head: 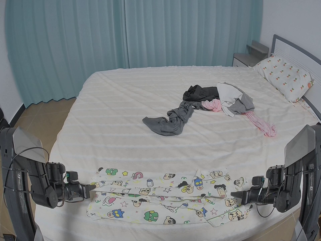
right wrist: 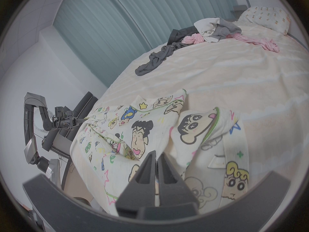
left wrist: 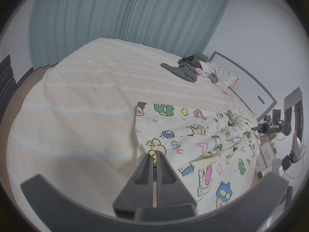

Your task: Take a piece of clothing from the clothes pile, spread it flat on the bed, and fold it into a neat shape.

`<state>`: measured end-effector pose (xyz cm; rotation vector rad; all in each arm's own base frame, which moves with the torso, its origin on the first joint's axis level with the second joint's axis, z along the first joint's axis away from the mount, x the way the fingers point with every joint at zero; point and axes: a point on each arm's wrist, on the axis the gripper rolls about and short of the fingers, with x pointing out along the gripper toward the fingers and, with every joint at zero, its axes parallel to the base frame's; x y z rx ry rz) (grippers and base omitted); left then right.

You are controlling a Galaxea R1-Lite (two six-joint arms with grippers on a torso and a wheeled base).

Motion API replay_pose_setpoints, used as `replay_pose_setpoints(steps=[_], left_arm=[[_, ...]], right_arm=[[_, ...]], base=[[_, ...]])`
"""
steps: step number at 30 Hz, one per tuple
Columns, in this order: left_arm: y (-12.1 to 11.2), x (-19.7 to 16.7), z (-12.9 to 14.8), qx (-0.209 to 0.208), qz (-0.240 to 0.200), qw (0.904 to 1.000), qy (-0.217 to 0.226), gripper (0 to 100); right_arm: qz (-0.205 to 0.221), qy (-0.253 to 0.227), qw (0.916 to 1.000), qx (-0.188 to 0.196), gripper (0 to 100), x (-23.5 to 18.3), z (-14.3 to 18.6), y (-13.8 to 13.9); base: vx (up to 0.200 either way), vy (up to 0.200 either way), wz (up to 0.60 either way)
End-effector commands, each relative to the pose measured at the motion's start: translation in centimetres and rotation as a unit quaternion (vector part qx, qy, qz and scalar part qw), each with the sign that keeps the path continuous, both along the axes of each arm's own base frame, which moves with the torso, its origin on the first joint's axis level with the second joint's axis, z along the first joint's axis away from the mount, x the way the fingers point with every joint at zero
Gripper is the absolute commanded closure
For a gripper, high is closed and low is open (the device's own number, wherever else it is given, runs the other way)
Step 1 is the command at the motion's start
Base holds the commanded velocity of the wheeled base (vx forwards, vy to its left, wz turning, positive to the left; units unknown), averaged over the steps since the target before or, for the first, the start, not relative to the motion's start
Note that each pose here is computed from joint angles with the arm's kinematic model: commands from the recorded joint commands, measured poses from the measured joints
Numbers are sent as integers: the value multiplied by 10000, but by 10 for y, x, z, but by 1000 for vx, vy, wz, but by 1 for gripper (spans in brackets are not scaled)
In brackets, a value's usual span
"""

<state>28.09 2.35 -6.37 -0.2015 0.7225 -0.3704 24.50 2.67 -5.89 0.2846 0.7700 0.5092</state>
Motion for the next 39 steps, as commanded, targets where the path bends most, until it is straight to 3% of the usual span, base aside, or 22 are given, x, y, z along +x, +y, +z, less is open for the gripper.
replay_pose_setpoints(steps=[1, 6, 7, 8, 9, 16, 21, 23, 25, 26, 29, 32, 34, 35, 36, 39], left_arm=[[2, -3, -5, 21, 3, 10000, 91, 100], [2, -5, -6, 21, 9, 9999, 137, 100], [1, -5, -7, 19, 9, 9999, 152, 0], [1, -5, -7, 18, 8, 9999, 160, 0], [1, -5, -9, 21, 24, 9998, 187, 0], [8, -5, -7, 13, 159, 9997, 159, 0], [28, -11, 5, -61, 540, 9985, 49, 0], [39, -15, 17, -396, 762, 9963, -22, 0], [40, -16, 18, -444, 778, 9960, -35, 0], [49, -17, 33, -939, 1012, 9903, -133, 0], [51, -17, 42, -1282, 1200, 9844, -133, 0], [50, -10, 58, -1955, 1584, 9678, -95, 0], [48, -8, 62, -2058, 1616, 9651, -102, 0], [39, 2, 74, -2538, 1687, 9524, -71, 0], [38, 3, 75, -2611, 1696, 9503, -59, 0], [24, 18, 92, -3604, 1951, 9119, 227, 0]], right_arm=[[4, 40, 10000, -33, 100, -3, -2, -1], [-37, 85, 9999, -59, 100, -5, -3, -4], [-32, 111, 9999, -66, 100, -6, -3, -4], [-27, 130, 9999, -71, 100, -7, -4, -4], [-29, 145, 9998, -92, 0, -7, -5, -4], [-238, -9, 9996, -147, 0, -8, 6, -12], [-555, -215, 9981, -146, 0, -15, 25, -28], [-736, -377, 9965, -132, 0, -17, 36, -37], [-757, -396, 9963, -124, 0, -18, 37, -38], [-831, -593, 9948, -56, 0, -21, 50, -40], [-787, -608, 9950, 107, 0, -26, 58, -37], [-640, -332, 9953, 652, 0, -30, 67, -14], [-655, -245, 9947, 759, 0, -30, 67, -10], [-793, 109, 9901, 1156, 0, -32, 70, 9], [-808, 169, 9893, 1200, 0, -33, 70, 11], [-937, 757, 9832, 1370, 0, -41, 65, 40]], base=[[0, 0, 0], [0, 0, 0], [0, 0, 0], [0, 0, 0], [0, 0, 0], [0, 0, 0], [0, 0, 0], [0, 0, 0], [0, 0, 0], [0, 0, 0], [0, 0, 0], [0, 0, 0], [0, 0, 0], [0, 0, 0], [0, 0, 0], [0, 0, 0]])
